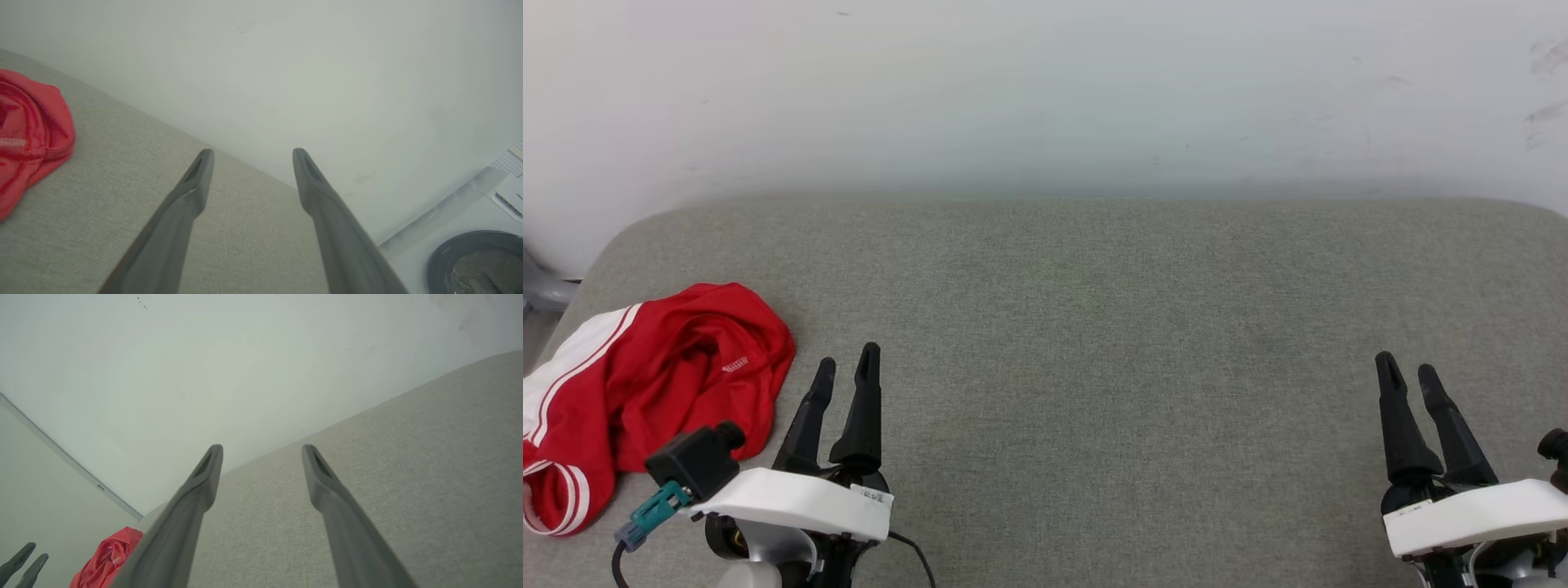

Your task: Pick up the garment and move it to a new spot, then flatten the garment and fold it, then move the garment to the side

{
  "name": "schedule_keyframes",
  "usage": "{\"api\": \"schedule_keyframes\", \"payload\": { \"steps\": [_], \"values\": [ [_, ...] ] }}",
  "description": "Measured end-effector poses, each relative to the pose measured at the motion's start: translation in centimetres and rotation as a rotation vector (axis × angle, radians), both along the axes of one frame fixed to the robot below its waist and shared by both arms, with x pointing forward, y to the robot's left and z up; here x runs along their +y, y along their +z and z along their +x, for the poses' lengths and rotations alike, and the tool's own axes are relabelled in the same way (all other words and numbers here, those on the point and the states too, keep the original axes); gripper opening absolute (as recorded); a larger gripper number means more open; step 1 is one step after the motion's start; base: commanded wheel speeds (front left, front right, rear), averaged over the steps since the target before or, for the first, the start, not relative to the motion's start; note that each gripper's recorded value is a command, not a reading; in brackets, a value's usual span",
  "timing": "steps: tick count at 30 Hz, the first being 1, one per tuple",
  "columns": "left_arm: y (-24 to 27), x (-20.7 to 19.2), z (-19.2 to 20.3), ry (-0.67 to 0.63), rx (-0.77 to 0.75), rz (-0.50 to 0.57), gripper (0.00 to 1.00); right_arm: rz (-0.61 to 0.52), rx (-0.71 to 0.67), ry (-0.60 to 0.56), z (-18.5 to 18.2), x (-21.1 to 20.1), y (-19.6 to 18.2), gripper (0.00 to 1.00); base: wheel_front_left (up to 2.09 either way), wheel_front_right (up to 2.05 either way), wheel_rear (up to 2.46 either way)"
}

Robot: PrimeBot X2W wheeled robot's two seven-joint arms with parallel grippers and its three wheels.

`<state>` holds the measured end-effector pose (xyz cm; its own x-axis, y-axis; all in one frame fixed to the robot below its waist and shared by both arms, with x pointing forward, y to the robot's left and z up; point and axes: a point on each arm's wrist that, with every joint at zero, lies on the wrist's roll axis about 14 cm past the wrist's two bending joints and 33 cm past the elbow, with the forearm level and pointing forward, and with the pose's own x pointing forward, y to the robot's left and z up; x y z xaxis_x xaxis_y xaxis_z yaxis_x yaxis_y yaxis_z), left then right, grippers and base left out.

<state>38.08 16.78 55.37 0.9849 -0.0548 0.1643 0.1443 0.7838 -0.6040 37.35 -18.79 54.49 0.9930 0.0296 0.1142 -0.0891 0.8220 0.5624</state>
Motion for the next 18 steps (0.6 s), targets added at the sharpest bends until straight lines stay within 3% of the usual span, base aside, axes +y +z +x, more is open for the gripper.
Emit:
{"api": "schedule_keyframes", "payload": {
  "steps": [18],
  "values": [
    [-0.66, 0.06, -0.26, 0.027, -0.006, 0.279, 1.0, -0.27, -0.01, 0.013, -0.37, 0.75, 0.64, 1.0, 0.0, 0.0, 0.0]
  ]
}}
